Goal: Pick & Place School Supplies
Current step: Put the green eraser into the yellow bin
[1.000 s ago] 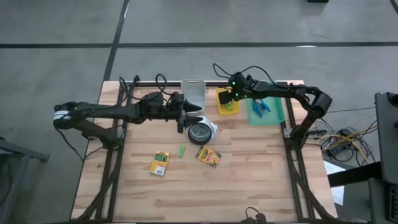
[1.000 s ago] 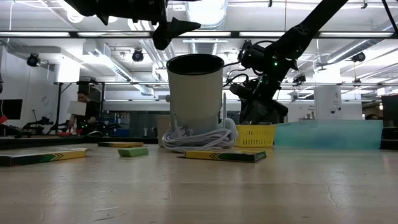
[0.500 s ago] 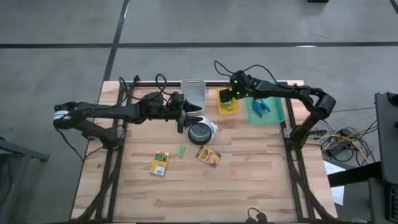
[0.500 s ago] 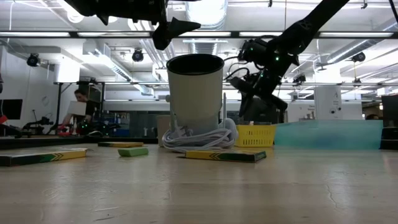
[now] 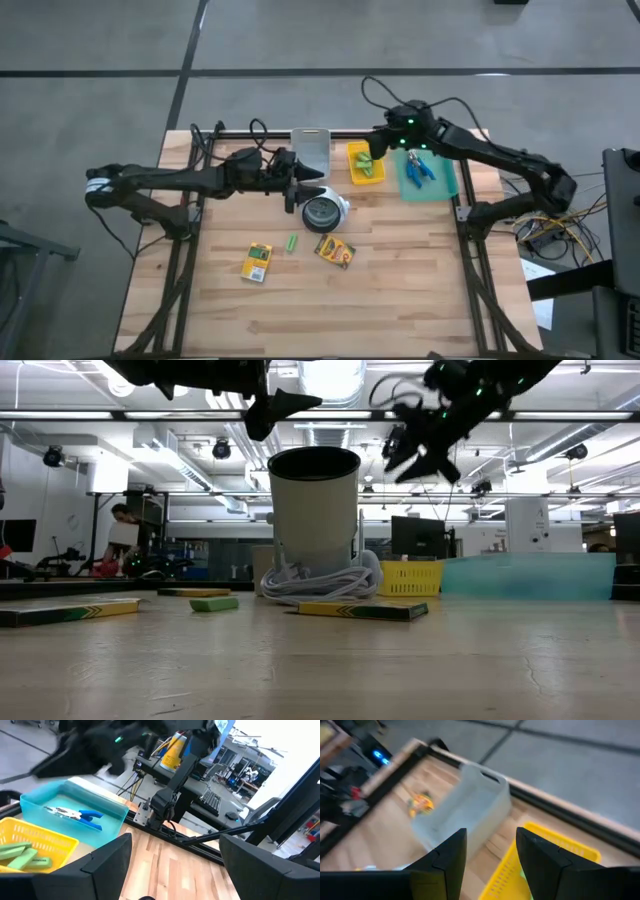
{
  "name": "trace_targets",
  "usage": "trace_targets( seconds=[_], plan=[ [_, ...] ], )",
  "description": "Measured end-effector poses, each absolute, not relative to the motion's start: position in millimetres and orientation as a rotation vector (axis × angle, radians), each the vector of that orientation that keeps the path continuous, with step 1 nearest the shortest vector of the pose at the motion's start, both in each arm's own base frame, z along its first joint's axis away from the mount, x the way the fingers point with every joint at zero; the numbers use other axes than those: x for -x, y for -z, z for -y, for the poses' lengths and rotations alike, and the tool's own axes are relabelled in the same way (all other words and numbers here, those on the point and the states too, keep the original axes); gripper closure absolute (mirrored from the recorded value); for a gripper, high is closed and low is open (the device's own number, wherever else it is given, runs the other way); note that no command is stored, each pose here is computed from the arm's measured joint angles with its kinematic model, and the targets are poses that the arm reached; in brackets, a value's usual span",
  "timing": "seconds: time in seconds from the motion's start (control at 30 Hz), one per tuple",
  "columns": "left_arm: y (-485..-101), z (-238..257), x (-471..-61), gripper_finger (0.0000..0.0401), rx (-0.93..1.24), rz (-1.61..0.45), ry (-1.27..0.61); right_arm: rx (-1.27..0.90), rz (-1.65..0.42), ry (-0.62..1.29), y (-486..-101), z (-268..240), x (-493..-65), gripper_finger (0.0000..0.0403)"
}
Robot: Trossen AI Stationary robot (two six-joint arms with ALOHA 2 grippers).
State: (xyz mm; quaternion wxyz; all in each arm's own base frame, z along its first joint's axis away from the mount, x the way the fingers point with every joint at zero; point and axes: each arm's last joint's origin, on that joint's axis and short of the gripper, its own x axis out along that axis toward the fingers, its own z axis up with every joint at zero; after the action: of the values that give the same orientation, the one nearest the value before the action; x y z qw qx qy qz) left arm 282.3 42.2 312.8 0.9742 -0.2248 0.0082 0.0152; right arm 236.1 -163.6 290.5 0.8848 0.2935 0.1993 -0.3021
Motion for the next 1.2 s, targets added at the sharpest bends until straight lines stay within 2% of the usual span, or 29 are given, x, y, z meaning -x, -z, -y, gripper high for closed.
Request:
trace_targets(
  seconds=[0.2,0.4,0.6,0.83,1.07,1.2],
  plan=[
    [-323,-40,-272,0.0096,0.480,0.002,-0.025,-0.567,-0.293,0.601,-323,148,-215,0.0239],
    [-337,-36,-258,0.0096,0.552,-0.123,-0.066,-0.538,-0.233,0.596,-339,140,-202,0.0239],
    [-359,-28,-245,0.0096,0.566,-0.356,-0.219,-0.501,-0.249,0.593,-338,140,-202,0.0239],
    [-380,-24,-225,0.0096,0.746,-0.536,-0.424,-0.512,-0.275,0.598,-331,143,-207,0.0239],
    [-352,-13,-237,0.0096,0.764,-0.731,-0.549,-0.513,-0.284,0.599,-329,144,-209,0.0239],
    [-335,-3,-252,0.0096,0.737,-0.827,-0.545,-0.497,-0.289,0.597,-329,144,-209,0.0239]
  ],
)
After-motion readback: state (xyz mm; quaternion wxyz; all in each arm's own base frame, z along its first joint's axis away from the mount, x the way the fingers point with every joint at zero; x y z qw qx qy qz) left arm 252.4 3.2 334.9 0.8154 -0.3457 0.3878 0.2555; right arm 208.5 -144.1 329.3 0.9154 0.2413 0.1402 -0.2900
